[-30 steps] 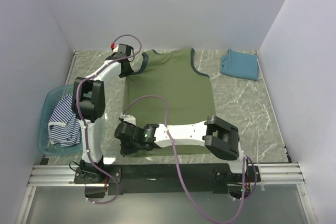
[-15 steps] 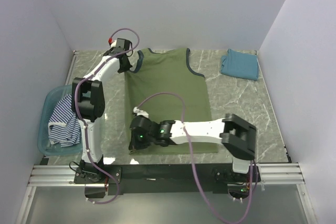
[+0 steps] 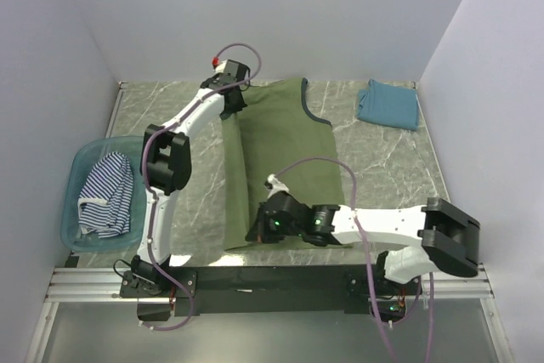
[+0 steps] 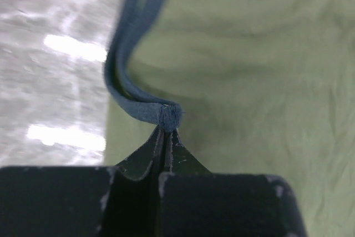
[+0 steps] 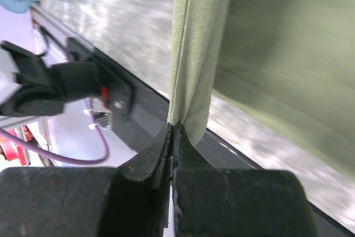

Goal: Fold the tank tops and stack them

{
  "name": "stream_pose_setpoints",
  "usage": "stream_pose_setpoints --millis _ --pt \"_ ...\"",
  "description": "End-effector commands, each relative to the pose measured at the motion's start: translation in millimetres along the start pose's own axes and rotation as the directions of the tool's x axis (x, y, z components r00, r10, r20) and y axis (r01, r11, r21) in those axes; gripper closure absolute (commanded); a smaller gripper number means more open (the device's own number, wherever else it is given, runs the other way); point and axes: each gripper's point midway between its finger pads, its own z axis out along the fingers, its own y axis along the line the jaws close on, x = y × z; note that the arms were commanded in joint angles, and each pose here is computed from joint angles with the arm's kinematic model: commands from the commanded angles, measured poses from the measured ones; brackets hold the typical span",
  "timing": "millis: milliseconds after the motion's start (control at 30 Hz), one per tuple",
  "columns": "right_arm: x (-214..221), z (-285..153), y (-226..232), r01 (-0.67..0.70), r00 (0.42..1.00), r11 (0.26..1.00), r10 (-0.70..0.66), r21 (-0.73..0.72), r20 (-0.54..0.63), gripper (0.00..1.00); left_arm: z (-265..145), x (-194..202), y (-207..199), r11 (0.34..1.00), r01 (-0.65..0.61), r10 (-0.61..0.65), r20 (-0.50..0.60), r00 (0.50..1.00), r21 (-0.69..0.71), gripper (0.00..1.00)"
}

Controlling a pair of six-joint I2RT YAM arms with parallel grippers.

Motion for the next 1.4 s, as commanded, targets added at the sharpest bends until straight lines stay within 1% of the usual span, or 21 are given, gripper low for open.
stream_pose_setpoints --millis 0,33,133,267,567,600,700,733,767,867,933,967,1000,1033,1067,1133,1200,1233,1300,1333,1367 --pt "1 -13 -10 -0.051 0.999 0.998 0.051 -0.023 0.019 1.00 -4 -15 -28 0.998 0.038 -0.041 0.064 0.997 0.042 1.00" --pt "5 -16 -20 -0.055 0.998 0.998 0.055 -0.010 0.020 1.00 -2 -12 -33 0.998 0.034 -0.038 0.062 0.997 0.050 1.00" --pt "6 -21 -26 -0.077 0.996 0.997 0.078 -0.028 0.038 1.00 -4 -6 -52 0.996 0.023 -0.028 0.063 0.998 0.082 1.00" --pt "13 -22 -47 -0.104 0.993 0.995 0.105 -0.005 0.049 1.00 0 5 -68 0.994 0.011 -0.018 0.056 0.998 0.110 1.00" --pt "23 -22 -71 -0.141 0.989 0.989 0.139 0.034 0.054 1.00 6 22 -85 0.987 -0.016 0.010 0.038 0.999 0.162 0.99" --pt "23 -22 -72 -0.141 0.989 0.989 0.139 0.040 0.055 1.00 6 23 -86 0.985 -0.014 0.009 0.033 0.999 0.171 0.98" --pt "22 -22 -76 -0.144 0.988 0.988 0.140 0.055 0.063 0.89 8 27 -92 0.981 -0.027 0.022 0.028 0.999 0.192 0.83" --pt "22 -23 -79 -0.146 0.987 0.987 0.142 0.062 0.072 0.84 5 26 -94 0.979 -0.029 0.023 0.032 0.999 0.204 0.71" --pt "22 -24 -82 -0.152 0.986 0.986 0.146 0.073 0.078 0.68 3 25 -97 0.975 -0.041 0.034 0.037 0.999 0.217 0.64" --pt "18 -32 -93 -0.168 0.981 0.980 0.154 0.110 0.121 0.46 -8 17 -101 0.970 -0.040 0.024 0.067 0.997 0.241 0.44" --pt "11 -40 -88 -0.165 0.977 0.980 0.148 0.106 0.155 0.44 -19 8 -100 0.968 -0.032 0.010 0.089 0.996 0.250 0.41" --pt "8 -43 -96 -0.162 0.974 0.975 0.133 0.151 0.181 0.43 -24 5 -99 0.969 -0.020 -0.004 0.096 0.995 0.247 0.39" --pt "7 -46 -94 -0.152 0.974 0.976 0.121 0.159 0.189 0.43 -25 6 -92 0.973 -0.015 -0.008 0.097 0.995 0.229 0.40" --pt "1 -48 -85 -0.145 0.973 0.977 0.112 0.154 0.203 0.43 -36 -5 -85 0.978 0.002 -0.030 0.131 0.991 0.207 0.40" --pt "-1 -50 -89 -0.127 0.973 0.973 0.085 0.192 0.215 0.46 -38 -8 -78 0.983 0.031 -0.057 0.139 0.989 0.183 0.42" --pt "-7 -48 -72 -0.097 0.974 0.975 0.052 0.200 0.219 0.47 -45 -8 -64 0.987 0.056 -0.078 0.142 0.987 0.150 0.47" --pt "-8 -39 -73 -0.036 0.980 0.963 -0.019 0.267 0.200 0.47 -41 0 -48 0.991 0.081 -0.094 0.124 0.988 0.107 0.52" --pt "-16 -36 -55 -0.017 0.978 0.966 -0.037 0.256 0.206 0.48 -42 1 -45 0.991 0.088 -0.101 0.122 0.987 0.104 0.55" --pt "-12 -19 -61 0.053 0.981 0.942 -0.111 0.331 0.158 0.48 -33 14 -36 0.992 0.085 -0.093 0.089 0.992 0.094 0.67" --pt "-19 -14 -49 0.083 0.978 0.940 -0.140 0.330 0.154 0.48 -27 20 -33 0.993 0.081 -0.087 0.075 0.993 0.088 0.74" --pt "-20 -8 -49 0.100 0.977 0.931 -0.158 0.350 0.141 0.48 -23 25 -30 0.994 0.078 -0.084 0.063 0.994 0.081 0.76"
